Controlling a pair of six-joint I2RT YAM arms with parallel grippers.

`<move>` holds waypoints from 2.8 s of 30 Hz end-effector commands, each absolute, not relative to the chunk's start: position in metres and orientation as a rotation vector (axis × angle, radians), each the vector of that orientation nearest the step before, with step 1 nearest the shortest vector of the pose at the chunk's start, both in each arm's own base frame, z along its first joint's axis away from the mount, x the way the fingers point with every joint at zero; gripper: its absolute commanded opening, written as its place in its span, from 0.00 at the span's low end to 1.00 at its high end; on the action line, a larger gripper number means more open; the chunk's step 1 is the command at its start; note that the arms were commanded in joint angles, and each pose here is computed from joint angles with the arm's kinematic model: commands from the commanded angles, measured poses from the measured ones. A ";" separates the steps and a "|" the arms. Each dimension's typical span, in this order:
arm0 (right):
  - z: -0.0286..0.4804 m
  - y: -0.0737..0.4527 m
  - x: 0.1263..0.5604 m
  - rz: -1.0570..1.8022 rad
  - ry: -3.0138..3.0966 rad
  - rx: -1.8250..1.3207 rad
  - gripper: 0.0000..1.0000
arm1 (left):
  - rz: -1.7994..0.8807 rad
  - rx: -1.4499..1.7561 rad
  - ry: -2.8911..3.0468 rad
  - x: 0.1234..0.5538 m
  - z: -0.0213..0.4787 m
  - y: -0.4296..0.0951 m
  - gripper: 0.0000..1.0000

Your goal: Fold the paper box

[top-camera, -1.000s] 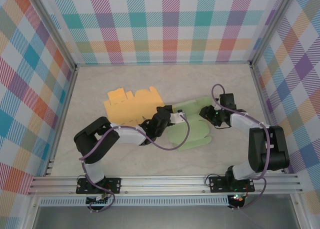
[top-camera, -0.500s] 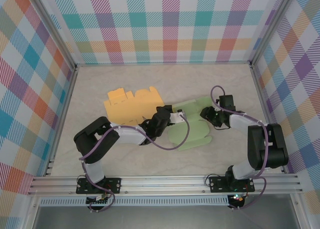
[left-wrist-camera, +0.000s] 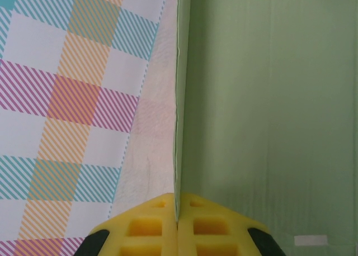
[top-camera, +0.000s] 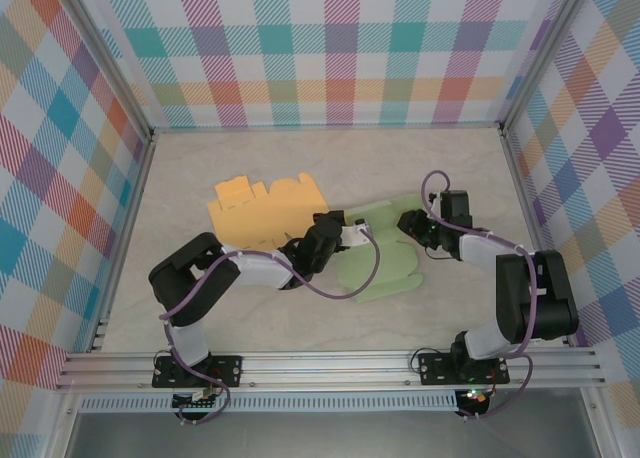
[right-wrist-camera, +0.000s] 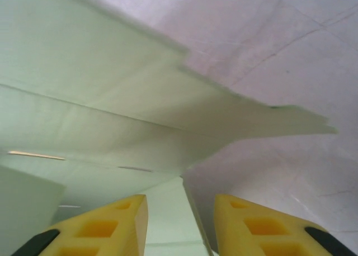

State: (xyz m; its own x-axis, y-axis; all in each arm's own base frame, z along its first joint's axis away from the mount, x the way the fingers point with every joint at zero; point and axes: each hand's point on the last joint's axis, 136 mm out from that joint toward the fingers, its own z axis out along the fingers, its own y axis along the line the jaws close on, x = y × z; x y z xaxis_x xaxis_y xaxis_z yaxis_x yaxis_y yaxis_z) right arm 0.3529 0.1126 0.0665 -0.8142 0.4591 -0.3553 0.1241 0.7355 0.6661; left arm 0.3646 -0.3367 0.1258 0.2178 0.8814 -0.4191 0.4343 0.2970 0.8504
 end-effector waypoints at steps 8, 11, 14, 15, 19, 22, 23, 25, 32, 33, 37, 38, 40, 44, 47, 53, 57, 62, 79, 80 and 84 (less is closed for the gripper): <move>0.073 0.135 0.350 1.020 2.371 0.383 0.32 | 0.495 1.298 1.418 0.375 0.122 -0.345 0.00; 0.068 0.144 0.349 1.044 2.381 0.383 0.31 | 0.509 1.300 1.416 0.376 0.120 -0.347 0.00; 0.064 0.147 0.348 1.064 2.379 0.406 0.31 | 0.514 1.294 1.413 0.377 0.122 -0.348 0.00; 0.063 0.147 0.347 1.067 2.378 0.416 0.31 | 0.517 1.294 1.412 0.377 0.123 -0.347 0.00; 0.054 0.145 0.345 1.056 2.387 0.457 0.29 | 0.514 1.298 1.405 0.375 0.124 -0.347 0.00; 0.049 0.143 0.346 1.041 2.395 0.481 0.27 | 0.516 1.298 1.397 0.373 0.125 -0.346 0.00; 0.049 0.143 0.347 1.046 2.394 0.484 0.27 | 0.520 1.299 1.390 0.372 0.126 -0.345 0.00; 0.051 0.145 0.347 1.058 2.397 0.481 0.27 | 0.533 1.304 1.374 0.371 0.126 -0.344 0.00; 0.073 0.134 0.342 0.949 2.413 0.429 0.30 | 0.651 1.332 1.264 0.364 0.131 -0.339 0.00; 0.077 0.130 0.341 0.917 2.414 0.425 0.31 | 0.664 1.334 1.253 0.363 0.132 -0.338 0.00; 0.093 0.116 0.335 0.846 2.390 0.412 0.33 | 0.711 1.357 1.225 0.363 0.131 -0.336 0.00; 0.097 0.112 0.335 0.835 2.383 0.412 0.34 | 0.722 1.362 1.213 0.363 0.131 -0.337 0.00; 0.106 0.105 0.334 0.818 2.365 0.415 0.34 | 0.754 1.378 1.187 0.364 0.131 -0.338 0.00; 0.125 0.085 0.339 0.772 2.327 0.424 0.35 | 0.809 1.401 1.126 0.364 0.131 -0.341 0.00; 0.143 0.065 0.349 0.731 2.296 0.439 0.35 | 0.830 1.416 1.094 0.362 0.131 -0.343 0.00; 0.153 0.030 0.378 0.658 2.294 0.490 0.35 | 0.837 1.426 1.064 0.359 0.132 -0.344 0.00; 0.145 0.022 0.407 0.668 2.319 0.470 0.35 | 0.847 1.443 1.052 0.359 0.128 -0.343 0.00; 0.120 0.025 0.438 0.716 2.376 0.415 0.36 | 0.860 1.447 1.042 0.359 0.125 -0.344 0.00; 0.064 0.079 0.436 1.174 2.449 0.334 0.38 | 0.868 1.440 1.049 0.362 0.118 -0.345 0.00; 0.064 0.080 0.434 1.175 2.453 0.332 0.38 | 0.869 1.439 1.049 0.362 0.117 -0.345 0.00; 0.064 0.083 0.423 1.179 2.457 0.333 0.38 | 0.877 1.441 1.056 0.364 0.113 -0.344 0.00</move>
State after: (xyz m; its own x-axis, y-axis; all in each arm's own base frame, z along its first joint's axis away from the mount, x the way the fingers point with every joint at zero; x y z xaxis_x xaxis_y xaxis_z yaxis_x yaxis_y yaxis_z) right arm 0.4275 0.0742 0.0458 -0.8936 0.3958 -0.2119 0.1015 0.6378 0.7635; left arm 0.3644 -0.3421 0.1182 0.3346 0.9416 -0.0391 0.1391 -0.0083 0.9902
